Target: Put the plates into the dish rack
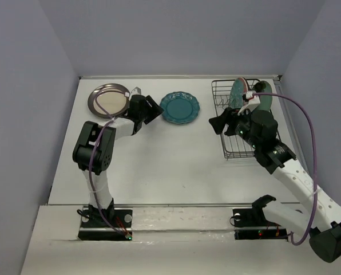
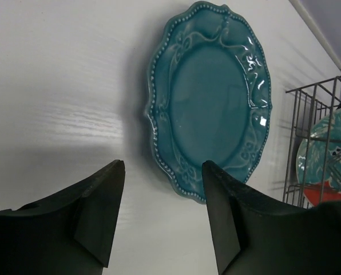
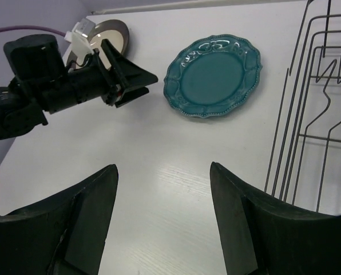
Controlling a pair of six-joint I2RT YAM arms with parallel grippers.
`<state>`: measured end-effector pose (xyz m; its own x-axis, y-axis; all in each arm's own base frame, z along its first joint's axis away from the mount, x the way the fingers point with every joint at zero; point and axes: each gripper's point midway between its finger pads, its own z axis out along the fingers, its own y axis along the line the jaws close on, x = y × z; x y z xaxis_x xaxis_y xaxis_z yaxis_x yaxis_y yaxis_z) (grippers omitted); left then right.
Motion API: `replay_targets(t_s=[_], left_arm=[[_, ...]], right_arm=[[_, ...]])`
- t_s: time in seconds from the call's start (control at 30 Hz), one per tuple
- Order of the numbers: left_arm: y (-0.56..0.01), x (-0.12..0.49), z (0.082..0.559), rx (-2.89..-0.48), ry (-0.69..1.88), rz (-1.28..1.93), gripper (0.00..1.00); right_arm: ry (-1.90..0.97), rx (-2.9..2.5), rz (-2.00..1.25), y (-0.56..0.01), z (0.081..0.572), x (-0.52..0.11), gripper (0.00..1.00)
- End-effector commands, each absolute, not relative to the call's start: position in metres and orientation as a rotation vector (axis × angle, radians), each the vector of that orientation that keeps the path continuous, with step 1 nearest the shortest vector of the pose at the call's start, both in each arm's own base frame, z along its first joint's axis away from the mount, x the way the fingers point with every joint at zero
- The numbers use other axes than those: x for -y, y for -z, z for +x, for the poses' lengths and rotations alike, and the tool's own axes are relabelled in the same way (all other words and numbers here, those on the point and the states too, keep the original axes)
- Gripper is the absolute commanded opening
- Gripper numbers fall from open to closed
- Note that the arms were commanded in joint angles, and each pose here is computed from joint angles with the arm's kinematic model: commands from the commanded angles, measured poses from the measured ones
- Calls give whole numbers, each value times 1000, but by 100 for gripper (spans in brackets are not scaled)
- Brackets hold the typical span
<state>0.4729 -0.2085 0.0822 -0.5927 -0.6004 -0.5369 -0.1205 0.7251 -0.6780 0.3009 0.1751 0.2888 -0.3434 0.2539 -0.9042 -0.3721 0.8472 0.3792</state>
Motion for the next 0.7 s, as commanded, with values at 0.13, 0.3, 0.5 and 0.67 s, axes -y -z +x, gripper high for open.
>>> replay_targets(t_s=[0.13, 0.3, 0.5, 0.67], left_arm=[[-83, 229, 522, -2062, 820, -512, 62], [-69, 236, 533, -2072, 856, -523, 60], [-63, 241, 538, -2002, 976, -590, 51], [-52, 243, 540, -1951, 1036, -645, 32]], right_arm=[[-769, -1747, -83, -294, 288, -188, 71], [-782, -1743, -77, -290, 288, -190, 71], [-776, -1770, -73, -279, 292, -192, 71], [-803, -1761, -78, -281, 297, -198, 70]])
